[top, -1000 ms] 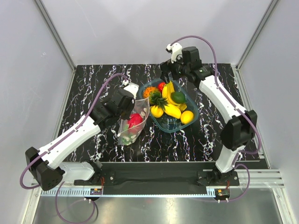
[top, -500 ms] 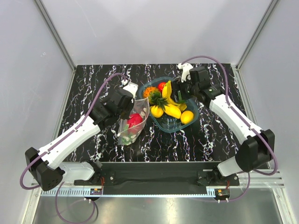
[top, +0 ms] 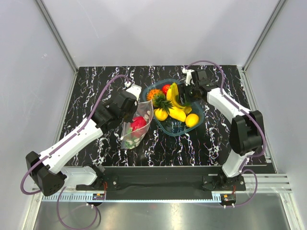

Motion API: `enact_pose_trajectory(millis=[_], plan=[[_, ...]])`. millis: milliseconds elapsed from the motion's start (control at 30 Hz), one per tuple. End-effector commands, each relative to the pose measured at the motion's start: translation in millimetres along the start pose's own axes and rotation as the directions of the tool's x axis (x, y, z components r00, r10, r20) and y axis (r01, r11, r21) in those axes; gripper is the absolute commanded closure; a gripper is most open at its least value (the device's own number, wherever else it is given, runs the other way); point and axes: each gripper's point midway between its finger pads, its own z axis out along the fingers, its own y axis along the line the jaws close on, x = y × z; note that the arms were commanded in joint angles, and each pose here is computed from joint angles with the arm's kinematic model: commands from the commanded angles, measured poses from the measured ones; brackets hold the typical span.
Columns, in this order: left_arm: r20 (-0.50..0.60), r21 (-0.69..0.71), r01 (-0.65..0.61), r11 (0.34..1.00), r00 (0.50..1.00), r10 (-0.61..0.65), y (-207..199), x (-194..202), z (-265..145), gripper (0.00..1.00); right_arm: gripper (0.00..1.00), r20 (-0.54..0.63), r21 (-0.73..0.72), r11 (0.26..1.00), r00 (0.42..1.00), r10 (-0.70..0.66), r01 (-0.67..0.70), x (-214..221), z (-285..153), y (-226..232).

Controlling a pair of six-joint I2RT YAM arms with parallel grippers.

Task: Place the food in the zip-top bag and seal the zipper
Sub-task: Pick up the fake fruit from the bin.

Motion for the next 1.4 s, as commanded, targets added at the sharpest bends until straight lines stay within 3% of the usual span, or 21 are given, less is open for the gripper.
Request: enact_pose_trajectory(millis=[0,200,300,367,600,700,833,1100,1367], plan=[[0.051,-0.004,0.014,1.0,0.999,-0.014,3.6,-11.8,-5.3,1.0,0.27,0.081,-0.033,0.999,0.997,0.004,-0.001,-37.1,4.9,0.3],[0.048,-0.003,0.013,1.0,0.999,-0.013,3.4,-10.9,-5.0,1.0,0.27,0.03,-0.023,1.0,1.0,0.005,-0.005,-29.9,32.1,-7.3],[0.049,0.001,0.014,1.0,0.999,-0.014,3.0,-11.0,-5.5,1.0,0.18,0.035,0.017,1.0,0.999,0.003,-0.004,-30.4,39.5,-15.6],[0.049,-0.001,0.014,1.0,0.999,-0.014,3.3,-11.0,-5.5,1.0,0.18,0.034,0.03,1.0,0.999,0.002,-0.003,-28.8,46.2,-19.0],[0.052,0.001,0.015,1.0,0.999,-0.015,3.3,-11.4,-6.3,1.0,0.24,-0.002,0.045,0.999,1.0,0.007,-0.007,-20.9,65.6,-24.9],[0.052,0.001,0.013,1.0,0.999,-0.013,3.4,-11.4,-6.3,1.0,0.34,0.012,0.046,0.999,1.0,0.011,-0.011,-24.1,64.9,-24.8],[0.05,0.0,0.014,1.0,0.999,-0.014,3.7,-11.2,-5.8,1.0,0.39,0.056,0.041,0.999,0.998,0.012,-0.015,-34.6,49.2,-20.9],[0.053,0.041,0.003,0.999,0.999,-0.005,-3.5,-12.1,-6.5,1.0,0.43,0.198,-0.01,0.999,0.979,0.051,-0.05,-53.9,-29.2,1.9],[0.054,0.085,0.005,0.996,0.998,-0.01,-10.9,-13.2,-8.5,1.0,0.45,0.276,-0.182,0.98,0.961,-0.026,0.079,-42.8,-104.3,86.3]])
